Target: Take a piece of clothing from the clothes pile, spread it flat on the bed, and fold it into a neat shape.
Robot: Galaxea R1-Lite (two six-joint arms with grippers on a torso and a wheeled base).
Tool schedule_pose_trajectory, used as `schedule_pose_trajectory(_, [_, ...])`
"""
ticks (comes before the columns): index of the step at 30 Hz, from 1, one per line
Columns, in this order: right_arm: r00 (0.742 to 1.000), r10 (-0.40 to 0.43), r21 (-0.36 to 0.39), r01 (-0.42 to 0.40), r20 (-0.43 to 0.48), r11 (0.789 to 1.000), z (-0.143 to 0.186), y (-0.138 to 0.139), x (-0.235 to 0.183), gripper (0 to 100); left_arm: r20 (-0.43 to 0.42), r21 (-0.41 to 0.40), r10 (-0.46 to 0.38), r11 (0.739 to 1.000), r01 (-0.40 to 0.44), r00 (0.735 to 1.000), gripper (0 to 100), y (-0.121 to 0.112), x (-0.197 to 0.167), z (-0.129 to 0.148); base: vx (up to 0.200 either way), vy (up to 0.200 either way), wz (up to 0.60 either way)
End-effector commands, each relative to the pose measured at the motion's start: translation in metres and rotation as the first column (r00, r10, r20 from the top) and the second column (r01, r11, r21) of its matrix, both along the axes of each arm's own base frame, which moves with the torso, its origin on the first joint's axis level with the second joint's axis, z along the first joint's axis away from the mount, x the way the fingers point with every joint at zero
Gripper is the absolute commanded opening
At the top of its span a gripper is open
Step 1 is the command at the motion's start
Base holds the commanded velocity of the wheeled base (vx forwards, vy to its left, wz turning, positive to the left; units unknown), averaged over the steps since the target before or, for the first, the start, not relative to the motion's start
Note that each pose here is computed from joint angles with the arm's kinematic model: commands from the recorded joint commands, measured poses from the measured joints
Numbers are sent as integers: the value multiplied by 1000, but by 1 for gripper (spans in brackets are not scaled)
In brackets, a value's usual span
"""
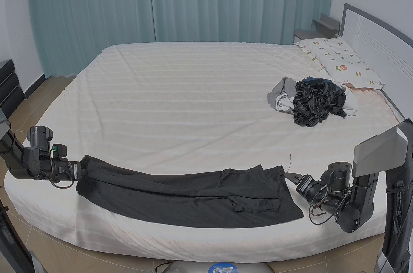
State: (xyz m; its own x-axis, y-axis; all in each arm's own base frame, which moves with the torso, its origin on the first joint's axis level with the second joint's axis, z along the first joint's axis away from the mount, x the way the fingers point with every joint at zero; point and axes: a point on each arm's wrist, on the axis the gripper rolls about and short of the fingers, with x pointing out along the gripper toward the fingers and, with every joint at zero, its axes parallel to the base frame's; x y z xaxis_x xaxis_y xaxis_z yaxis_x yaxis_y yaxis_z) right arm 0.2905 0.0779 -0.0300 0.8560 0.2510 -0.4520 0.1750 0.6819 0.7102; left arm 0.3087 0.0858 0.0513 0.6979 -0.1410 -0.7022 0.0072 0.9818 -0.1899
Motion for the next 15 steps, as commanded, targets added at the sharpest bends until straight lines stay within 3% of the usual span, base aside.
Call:
schedule_pose_trajectory(1, [1000,1,3,-1,12,1000,1,0,1,100,-11,-4,-3,1000,3,1000,0,0,0,-4,0,0,0])
schedule_pose_trajectory(5, [1000,0,3,0,12,1000,1,0,1,100,-41,-11,-12,1000,12,999,0,-1,2,-14,0,0,0])
schedule_pose_trajectory(6, [1000,0,3,0,12,1000,1,0,1,100,-41,-11,-12,1000,12,999,100,-1,2,-14,0,0,0])
schedule_pose_trajectory(15, [1000,0,3,0,12,1000,1,0,1,100,-56,-57,-58,997,55,997,100,-11,5,-22,0,0,0])
